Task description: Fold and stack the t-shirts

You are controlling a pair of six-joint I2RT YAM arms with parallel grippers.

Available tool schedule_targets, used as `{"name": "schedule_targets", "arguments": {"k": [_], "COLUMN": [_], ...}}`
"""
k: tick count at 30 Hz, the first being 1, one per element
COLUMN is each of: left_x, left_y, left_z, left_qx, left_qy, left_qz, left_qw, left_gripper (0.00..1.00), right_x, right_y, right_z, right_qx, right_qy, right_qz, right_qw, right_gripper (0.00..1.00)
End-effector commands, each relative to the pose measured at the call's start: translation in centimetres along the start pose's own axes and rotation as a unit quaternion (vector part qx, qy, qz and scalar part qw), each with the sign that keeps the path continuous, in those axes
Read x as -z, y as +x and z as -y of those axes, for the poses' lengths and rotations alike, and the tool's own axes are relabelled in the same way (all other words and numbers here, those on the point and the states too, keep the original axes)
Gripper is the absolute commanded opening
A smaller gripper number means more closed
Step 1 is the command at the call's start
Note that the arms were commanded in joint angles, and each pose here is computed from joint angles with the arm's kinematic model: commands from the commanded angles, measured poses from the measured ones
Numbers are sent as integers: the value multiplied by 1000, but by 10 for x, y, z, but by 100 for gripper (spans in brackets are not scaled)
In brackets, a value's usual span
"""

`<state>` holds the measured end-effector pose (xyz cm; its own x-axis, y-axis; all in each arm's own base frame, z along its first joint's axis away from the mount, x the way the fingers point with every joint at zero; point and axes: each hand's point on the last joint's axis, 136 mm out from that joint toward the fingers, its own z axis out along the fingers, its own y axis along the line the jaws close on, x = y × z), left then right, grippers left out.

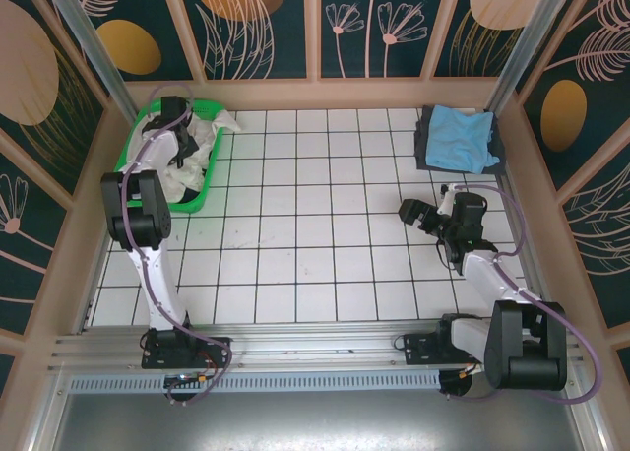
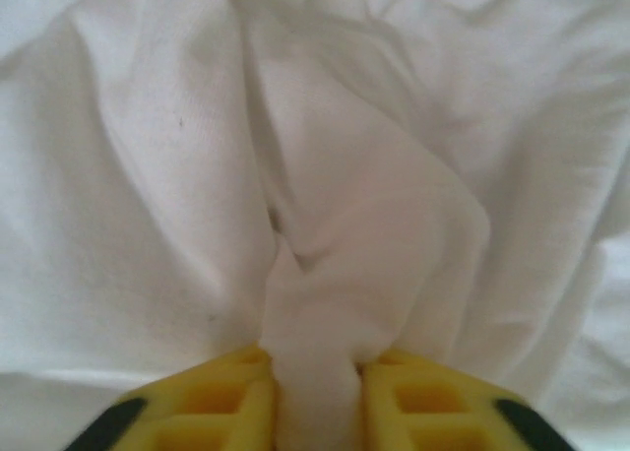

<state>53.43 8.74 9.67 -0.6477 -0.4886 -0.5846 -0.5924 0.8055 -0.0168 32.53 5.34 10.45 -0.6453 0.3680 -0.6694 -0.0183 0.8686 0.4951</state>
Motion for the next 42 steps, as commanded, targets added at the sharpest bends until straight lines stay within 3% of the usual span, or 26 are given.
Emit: {"name": "schedule_targets", "arguments": {"k": [1, 6, 8, 11, 18, 22, 27, 30, 32, 36, 40, 41, 42], "left_x": [48, 141, 167, 207, 312, 393, 493, 516, 497, 398, 312, 292, 273], "left_y": [-24, -75, -84, -95, -122, -113, -65, -44, -40, -22, 17, 28, 41], "left_z": [-1, -2, -1, 2, 22, 89, 174, 203, 215, 237, 250, 253, 255], "left_qx": [6, 21, 24, 26, 31, -26, -97, -102, -76, -44, -48, -53, -61], "left_qy": [31, 94, 121, 166, 296, 393, 500, 536, 534, 440, 373, 364, 354], "left_qz": [29, 130, 157, 192, 286, 309, 317, 310, 291, 239, 180, 165, 150], "left_qw": [999, 987, 980, 967, 911, 866, 800, 779, 790, 864, 909, 915, 921], "left_gripper": [15, 10, 1, 0, 0, 0, 0, 0, 0, 0, 0, 5, 19], "right_x": [0, -1, 0, 0, 8, 15, 32, 47, 54, 54, 39, 34, 30], "right_y": [-5, -5, -5, -7, -14, -23, -42, -56, -62, -62, -46, -40, -35], "right_z": [-5, -5, -6, -10, -26, -40, -77, -97, -103, -104, -86, -80, -75], "right_qx": [4, 1, 1, 0, 0, 1, 17, 29, 34, 35, 23, 19, 17], "right_qy": [-13, -15, -17, -22, -52, -80, -145, -173, -178, -171, -129, -115, -105], "right_qz": [8, 4, 4, 6, 13, 26, 53, 82, 98, 103, 72, 61, 52], "right_qw": [1000, 1000, 1000, 1000, 999, 996, 988, 981, 978, 979, 989, 991, 993], "right_gripper": [99, 99, 99, 98, 95, 95, 95, 97, 98, 98, 98, 98, 97]}}
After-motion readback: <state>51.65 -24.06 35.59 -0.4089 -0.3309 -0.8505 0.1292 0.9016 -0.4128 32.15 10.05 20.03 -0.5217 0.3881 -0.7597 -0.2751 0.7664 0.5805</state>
